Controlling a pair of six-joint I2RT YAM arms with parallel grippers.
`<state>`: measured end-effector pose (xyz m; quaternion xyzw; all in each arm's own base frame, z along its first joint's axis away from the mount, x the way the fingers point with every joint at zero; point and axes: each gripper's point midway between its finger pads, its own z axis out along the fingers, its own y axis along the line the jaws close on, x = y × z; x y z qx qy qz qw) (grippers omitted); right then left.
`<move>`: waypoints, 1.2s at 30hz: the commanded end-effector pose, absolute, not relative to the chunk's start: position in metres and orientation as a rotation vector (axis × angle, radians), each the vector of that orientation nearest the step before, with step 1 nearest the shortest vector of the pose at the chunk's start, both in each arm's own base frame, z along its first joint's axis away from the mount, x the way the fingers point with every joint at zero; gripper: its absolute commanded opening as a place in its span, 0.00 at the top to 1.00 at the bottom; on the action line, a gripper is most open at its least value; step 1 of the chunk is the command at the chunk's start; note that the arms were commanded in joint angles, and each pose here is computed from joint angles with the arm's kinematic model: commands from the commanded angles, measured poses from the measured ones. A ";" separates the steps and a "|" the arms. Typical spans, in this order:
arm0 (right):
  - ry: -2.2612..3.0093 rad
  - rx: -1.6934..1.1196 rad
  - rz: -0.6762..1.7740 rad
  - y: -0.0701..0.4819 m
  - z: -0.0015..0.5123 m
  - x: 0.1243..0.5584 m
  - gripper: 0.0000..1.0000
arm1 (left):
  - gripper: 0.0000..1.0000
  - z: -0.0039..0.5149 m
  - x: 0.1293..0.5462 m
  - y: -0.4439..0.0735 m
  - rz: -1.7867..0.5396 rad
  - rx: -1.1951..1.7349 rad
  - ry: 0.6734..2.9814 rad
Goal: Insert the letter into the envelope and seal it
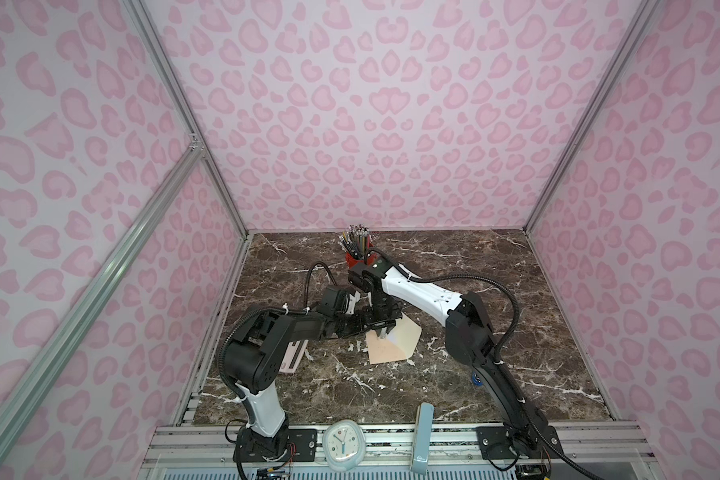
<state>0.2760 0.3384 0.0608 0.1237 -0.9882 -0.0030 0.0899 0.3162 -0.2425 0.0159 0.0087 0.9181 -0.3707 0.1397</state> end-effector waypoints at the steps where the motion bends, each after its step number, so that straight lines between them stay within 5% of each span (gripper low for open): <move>1: -2.910 0.370 0.021 0.335 0.055 0.273 1.00 | 0.97 0.000 0.305 -0.233 -1.013 0.000 2.735; 20: -2.896 0.369 0.290 0.307 0.029 0.281 1.00 | 0.97 -0.001 0.301 -0.232 -1.030 0.014 2.750; 36: -2.903 0.361 0.276 0.308 0.030 0.284 1.00 | 0.97 -0.005 0.301 -0.233 -1.050 0.011 2.755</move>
